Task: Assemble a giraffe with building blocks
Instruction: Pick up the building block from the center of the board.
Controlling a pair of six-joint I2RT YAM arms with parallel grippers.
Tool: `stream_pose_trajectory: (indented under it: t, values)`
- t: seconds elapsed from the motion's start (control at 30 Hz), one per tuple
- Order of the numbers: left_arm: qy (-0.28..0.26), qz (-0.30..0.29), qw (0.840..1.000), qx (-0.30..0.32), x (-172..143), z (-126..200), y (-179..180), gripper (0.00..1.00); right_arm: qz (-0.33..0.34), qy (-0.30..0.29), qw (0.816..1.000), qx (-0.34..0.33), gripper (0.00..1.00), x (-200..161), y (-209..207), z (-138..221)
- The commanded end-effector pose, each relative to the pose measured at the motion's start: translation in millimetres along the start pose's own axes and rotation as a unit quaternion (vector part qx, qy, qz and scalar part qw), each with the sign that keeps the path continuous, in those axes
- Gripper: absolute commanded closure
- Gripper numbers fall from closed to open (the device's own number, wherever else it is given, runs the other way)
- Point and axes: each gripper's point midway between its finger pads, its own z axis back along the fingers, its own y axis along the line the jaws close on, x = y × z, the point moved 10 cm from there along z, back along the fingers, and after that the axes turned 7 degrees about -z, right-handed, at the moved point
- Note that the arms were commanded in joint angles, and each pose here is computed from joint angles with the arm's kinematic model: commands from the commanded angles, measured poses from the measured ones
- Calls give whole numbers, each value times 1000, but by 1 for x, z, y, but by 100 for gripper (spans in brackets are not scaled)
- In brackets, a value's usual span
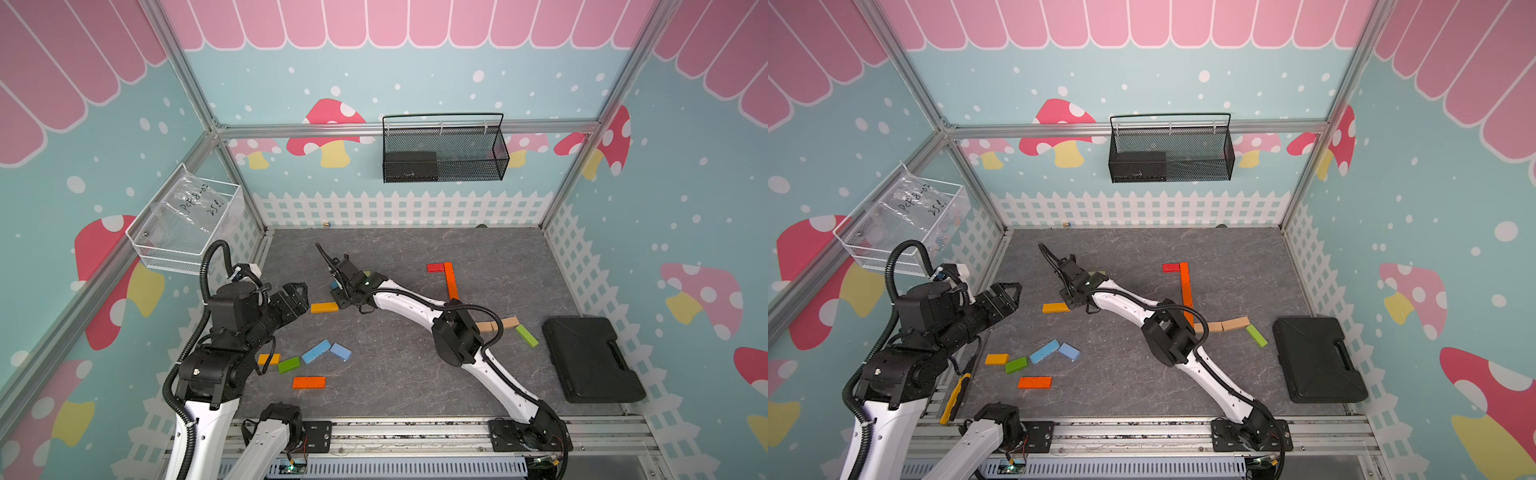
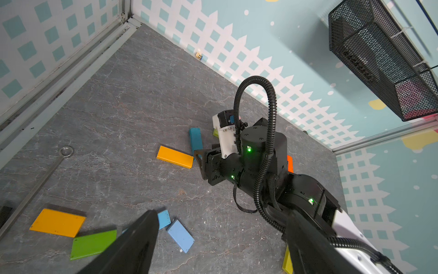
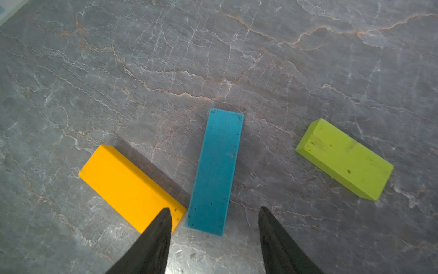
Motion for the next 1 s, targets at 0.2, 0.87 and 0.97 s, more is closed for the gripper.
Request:
stream_pose_trajectory:
  t: [0.2,0.87,0.97]
  values:
    - [-3,8,1000,-10,0,-1,-1,14,-4,-18,1000,-16,41,-4,1,-26]
    - [6,4,1000,-8,0,-9,-1,14,-18,-10,1000,-17,69,4,-6,-11]
    - [7,4,1000,-10,-1,-10,-1,14,-23,-20,1000,-8,69,15,0,13]
